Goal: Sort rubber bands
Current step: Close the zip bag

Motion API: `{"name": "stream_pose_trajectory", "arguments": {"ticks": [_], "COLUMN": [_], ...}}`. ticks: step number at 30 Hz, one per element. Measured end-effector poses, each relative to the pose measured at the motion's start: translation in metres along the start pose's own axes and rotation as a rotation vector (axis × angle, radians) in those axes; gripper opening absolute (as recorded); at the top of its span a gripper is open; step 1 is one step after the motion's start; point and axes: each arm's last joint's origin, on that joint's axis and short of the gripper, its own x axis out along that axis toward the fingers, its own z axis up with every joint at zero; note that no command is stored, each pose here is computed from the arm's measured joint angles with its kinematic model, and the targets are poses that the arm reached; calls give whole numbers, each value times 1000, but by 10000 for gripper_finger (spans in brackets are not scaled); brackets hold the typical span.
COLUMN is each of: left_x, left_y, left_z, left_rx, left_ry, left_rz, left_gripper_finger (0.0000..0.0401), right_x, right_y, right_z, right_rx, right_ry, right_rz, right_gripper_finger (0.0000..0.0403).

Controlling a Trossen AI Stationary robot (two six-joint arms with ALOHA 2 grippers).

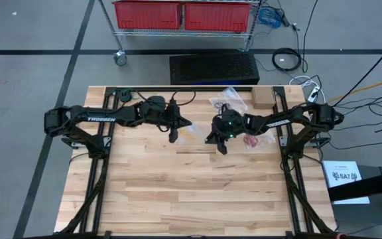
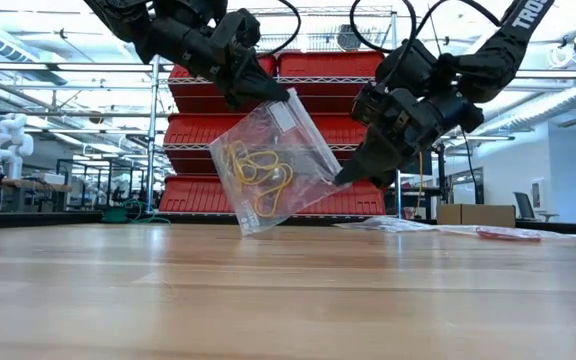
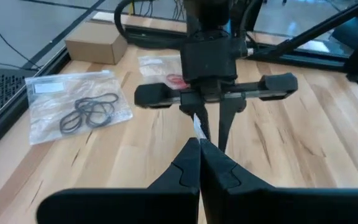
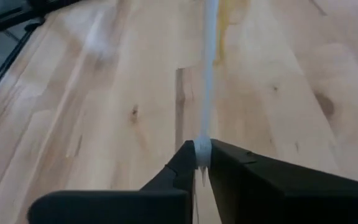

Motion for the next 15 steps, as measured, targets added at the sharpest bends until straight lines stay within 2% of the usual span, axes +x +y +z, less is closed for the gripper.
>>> {"name": "stream_pose_trajectory", "arguments": {"ticks": [5, 11, 15], "left_x": [0, 1, 0], "left_y": [1, 4, 8], "left_z": [-3, -5, -7], "left_rx": [20, 74, 87], "left_ry": [42, 63, 83], "left_rz": [28, 116, 147], "left_gripper_finger": [7, 37, 61], "right_x": [0, -4, -10], "right_y": [-2, 1, 4], "right_z": [-9, -3, 2], "right_rx": [112, 160, 165], "right_ry": [56, 35, 13], "right_rz": [-33, -30, -24], "right_gripper_finger": [64, 129, 154]}}
